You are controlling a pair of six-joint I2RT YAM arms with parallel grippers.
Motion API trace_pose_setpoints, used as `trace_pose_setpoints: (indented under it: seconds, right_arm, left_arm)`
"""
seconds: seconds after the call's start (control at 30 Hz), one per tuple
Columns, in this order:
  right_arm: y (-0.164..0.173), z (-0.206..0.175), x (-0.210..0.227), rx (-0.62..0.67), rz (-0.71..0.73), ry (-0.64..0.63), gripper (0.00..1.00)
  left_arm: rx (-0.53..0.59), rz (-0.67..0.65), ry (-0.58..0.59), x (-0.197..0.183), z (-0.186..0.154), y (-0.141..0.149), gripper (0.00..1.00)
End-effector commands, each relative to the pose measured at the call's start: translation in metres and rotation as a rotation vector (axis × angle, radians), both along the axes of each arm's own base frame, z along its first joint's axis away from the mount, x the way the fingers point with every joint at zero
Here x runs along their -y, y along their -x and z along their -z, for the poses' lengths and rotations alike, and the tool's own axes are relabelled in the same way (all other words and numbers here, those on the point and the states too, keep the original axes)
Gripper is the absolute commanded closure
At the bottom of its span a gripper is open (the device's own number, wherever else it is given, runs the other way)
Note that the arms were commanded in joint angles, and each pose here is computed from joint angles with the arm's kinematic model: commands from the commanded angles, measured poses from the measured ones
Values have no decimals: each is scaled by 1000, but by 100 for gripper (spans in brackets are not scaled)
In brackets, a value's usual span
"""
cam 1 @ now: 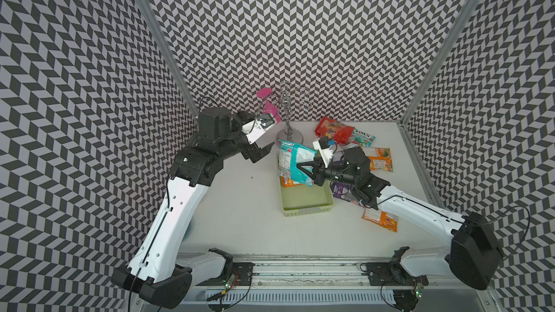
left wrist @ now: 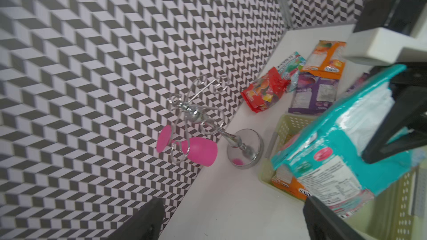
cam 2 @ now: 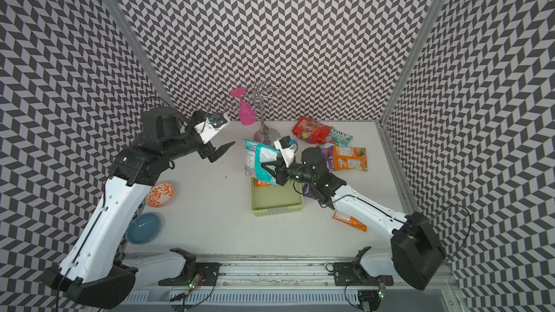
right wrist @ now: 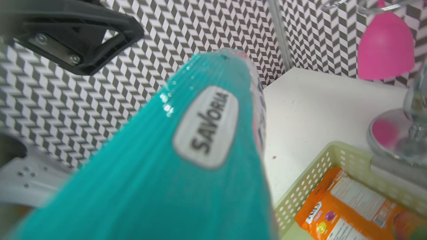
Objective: Put the candies in the basket
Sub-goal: Pick up the candy at the center of the board, then place the candy in the basket.
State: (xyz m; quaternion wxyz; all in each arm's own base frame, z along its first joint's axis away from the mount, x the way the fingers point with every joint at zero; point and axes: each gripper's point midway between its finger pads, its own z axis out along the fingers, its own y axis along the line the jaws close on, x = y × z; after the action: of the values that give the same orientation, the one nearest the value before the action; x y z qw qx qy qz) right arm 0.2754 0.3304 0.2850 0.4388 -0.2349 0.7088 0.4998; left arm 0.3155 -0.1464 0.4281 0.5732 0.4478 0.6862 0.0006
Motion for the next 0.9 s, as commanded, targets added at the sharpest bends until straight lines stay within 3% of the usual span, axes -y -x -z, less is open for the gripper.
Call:
trace_pose_setpoints:
  seconds: [0.0,0.07,0.27,0.43,0.53,0.73,0.87]
  right_arm:
    - [-3,-36,23,-195,169,-289,100]
    - [-1,-32,33,-307,258,-368,100]
    - [-7,-6,41,-618,496,-440,100]
    - [-1,28,26,-875,607,-508,100]
    - [6,53,20,-1007,672,-551,100]
    - [10,97,18,-1204,764,-626,100]
    - [7,107,13,-1234,788,-630,98]
  left_arm:
    - [27,-118,215,-26,-27,-1,1]
    - [5,-172,273,-40,-22,-3,1]
    - [-48,-304,383,-73,1,-9,1]
    - [-95,-404,480,-96,25,-13,1]
    - [-110,-398,513,-98,26,-11,1]
    - [-116,-379,521,-94,26,-9,1]
    - [-120,-374,521,-93,28,-9,1]
